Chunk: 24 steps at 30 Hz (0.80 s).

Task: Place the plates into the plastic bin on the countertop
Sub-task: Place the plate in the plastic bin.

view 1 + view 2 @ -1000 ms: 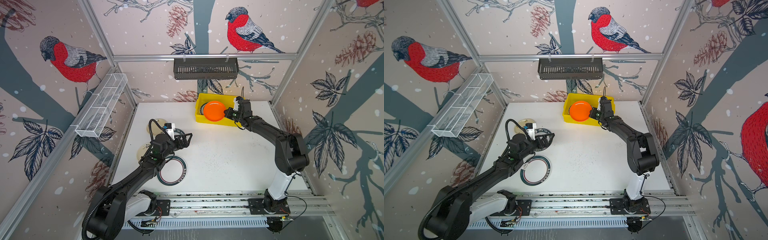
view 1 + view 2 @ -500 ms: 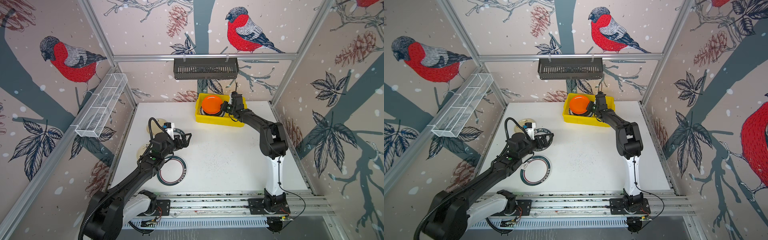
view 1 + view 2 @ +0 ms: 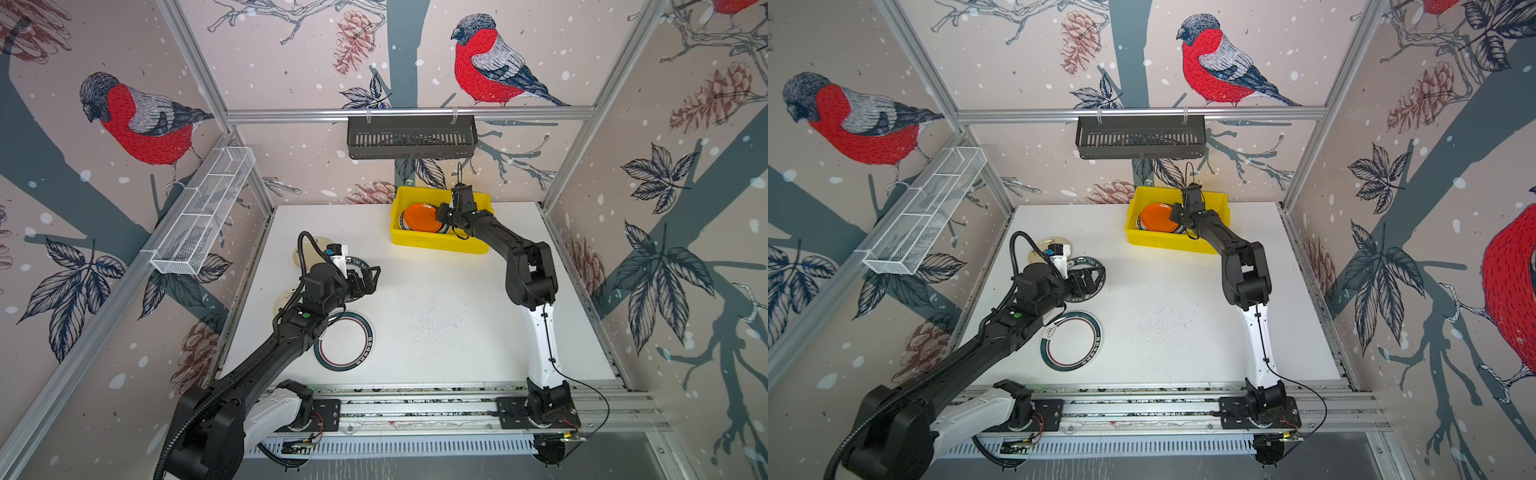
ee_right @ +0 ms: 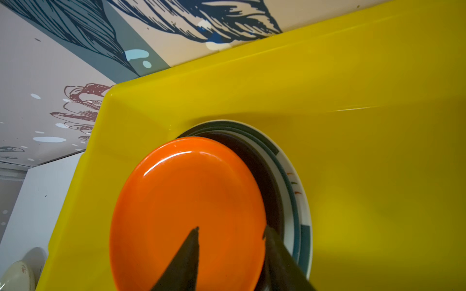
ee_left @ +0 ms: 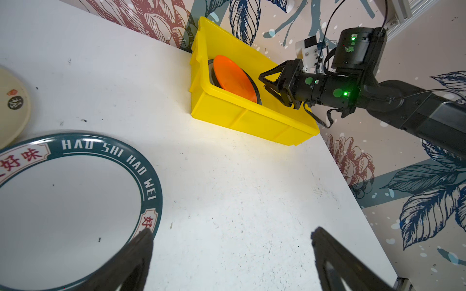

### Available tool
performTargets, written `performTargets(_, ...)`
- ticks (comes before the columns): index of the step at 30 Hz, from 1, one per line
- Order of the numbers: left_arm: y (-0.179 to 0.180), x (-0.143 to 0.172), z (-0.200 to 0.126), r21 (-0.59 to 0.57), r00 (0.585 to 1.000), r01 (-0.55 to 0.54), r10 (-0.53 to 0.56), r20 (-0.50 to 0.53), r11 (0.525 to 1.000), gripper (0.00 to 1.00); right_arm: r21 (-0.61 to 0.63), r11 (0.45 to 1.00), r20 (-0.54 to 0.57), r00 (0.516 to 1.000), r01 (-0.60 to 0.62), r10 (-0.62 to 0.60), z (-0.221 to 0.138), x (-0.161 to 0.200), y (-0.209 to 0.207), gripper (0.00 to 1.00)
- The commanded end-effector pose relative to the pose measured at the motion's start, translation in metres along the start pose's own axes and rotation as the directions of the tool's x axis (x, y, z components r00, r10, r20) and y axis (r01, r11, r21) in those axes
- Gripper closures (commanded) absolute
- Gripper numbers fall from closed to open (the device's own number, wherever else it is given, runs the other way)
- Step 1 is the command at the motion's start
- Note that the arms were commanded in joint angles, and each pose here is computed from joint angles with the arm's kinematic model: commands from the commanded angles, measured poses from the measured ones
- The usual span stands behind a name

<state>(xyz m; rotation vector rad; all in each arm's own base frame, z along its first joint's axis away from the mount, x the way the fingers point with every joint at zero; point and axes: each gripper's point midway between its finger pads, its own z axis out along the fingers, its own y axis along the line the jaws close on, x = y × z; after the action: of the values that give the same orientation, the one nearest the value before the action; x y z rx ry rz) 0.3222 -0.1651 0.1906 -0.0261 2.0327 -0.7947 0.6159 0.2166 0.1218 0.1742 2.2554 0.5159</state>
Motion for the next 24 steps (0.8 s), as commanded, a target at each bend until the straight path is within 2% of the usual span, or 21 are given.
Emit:
performTargets(1, 0.011, 0.004, -0.003, -0.062, 1.000, -0.017, 0.016, -0.016, 0.998, 0.03, 0.056, 0.997, -0.008, 0.998, 0.059, -0.058, -0.014, -0.002, 0.001, 0.39)
performTargets(6, 0.035, 0.012, -0.012, -0.185, 1.000, -0.009, 0.005, -0.022, 0.983, 0.02, 0.029, 0.989, 0.023, 0.989, 0.148, -0.148, -0.061, 0.002, 0.031, 0.38)
performTargets(11, 0.057, 0.021, -0.022, -0.299, 0.999, 0.026, -0.035, -0.023, 0.954, 0.02, -0.134, 0.978, 0.061, 0.987, 0.158, -0.151, -0.121, 0.029, 0.065, 0.31)
performTargets(14, 0.070, 0.034, -0.028, -0.345, 0.997, 0.042, -0.060, -0.042, 0.938, 0.02, -0.288, 0.945, 0.049, 0.988, 0.154, -0.146, -0.150, 0.058, 0.082, 0.28)
performTargets(17, 0.080, 0.047, -0.035, -0.385, 0.994, 0.060, -0.090, -0.061, 0.921, 0.02, -0.392, 0.914, -0.029, 0.992, 0.105, -0.126, -0.161, 0.099, 0.088, 0.27)
performTargets(21, 0.094, 0.061, -0.048, -0.448, 0.989, 0.093, -0.135, -0.062, 0.889, 0.02, -0.396, 0.914, -0.148, 0.976, 0.090, -0.160, -0.157, 0.155, 0.084, 0.25)
performTargets(24, 0.105, 0.070, -0.058, -0.499, 0.985, 0.108, -0.159, -0.061, 0.860, 0.02, -0.409, 0.907, -0.174, 0.968, 0.096, -0.181, -0.158, 0.177, 0.085, 0.24)
